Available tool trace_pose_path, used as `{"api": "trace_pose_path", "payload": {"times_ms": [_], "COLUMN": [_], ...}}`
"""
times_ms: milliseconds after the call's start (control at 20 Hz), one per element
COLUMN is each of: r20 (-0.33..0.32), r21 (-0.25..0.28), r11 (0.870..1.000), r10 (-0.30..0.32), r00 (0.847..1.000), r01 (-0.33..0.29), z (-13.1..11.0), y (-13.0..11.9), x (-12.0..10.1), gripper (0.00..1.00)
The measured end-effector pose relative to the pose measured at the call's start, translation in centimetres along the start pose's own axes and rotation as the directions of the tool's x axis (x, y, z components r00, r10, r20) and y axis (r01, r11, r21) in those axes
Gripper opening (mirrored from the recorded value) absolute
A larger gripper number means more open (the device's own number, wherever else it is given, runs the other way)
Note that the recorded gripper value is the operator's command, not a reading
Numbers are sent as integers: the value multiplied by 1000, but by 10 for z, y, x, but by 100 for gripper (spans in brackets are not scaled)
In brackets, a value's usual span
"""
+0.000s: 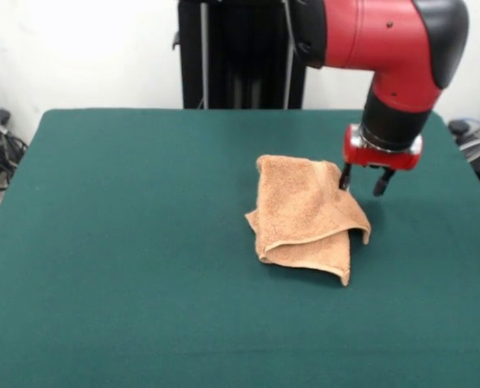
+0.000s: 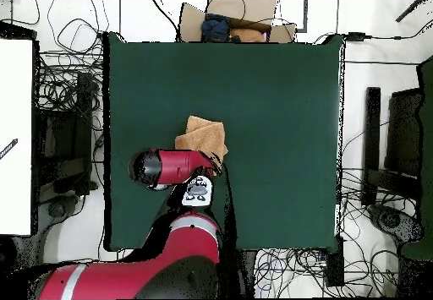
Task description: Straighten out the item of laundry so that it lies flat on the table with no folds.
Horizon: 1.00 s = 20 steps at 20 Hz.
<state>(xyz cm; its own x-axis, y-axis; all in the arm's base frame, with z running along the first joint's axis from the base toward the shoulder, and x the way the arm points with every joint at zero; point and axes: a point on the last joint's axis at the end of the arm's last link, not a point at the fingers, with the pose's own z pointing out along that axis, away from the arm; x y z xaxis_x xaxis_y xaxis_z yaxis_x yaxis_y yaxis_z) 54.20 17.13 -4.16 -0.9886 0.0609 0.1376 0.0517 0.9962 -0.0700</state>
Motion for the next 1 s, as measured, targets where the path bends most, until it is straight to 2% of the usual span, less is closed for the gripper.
{"api": "trace_pose_path", "payload": {"times_ms": [300, 600, 1000], "r20": [1, 7, 6], "r21": [-9, -10, -1], "r11": [999, 995, 992], "r10": [47, 104, 130], "r00": [999, 995, 992], "r01": [-47, -103, -130], "z": [1, 5, 9], "y": [-27, -77, -125], "x": [-10, -21, -24], "gripper": [100, 100, 100]}}
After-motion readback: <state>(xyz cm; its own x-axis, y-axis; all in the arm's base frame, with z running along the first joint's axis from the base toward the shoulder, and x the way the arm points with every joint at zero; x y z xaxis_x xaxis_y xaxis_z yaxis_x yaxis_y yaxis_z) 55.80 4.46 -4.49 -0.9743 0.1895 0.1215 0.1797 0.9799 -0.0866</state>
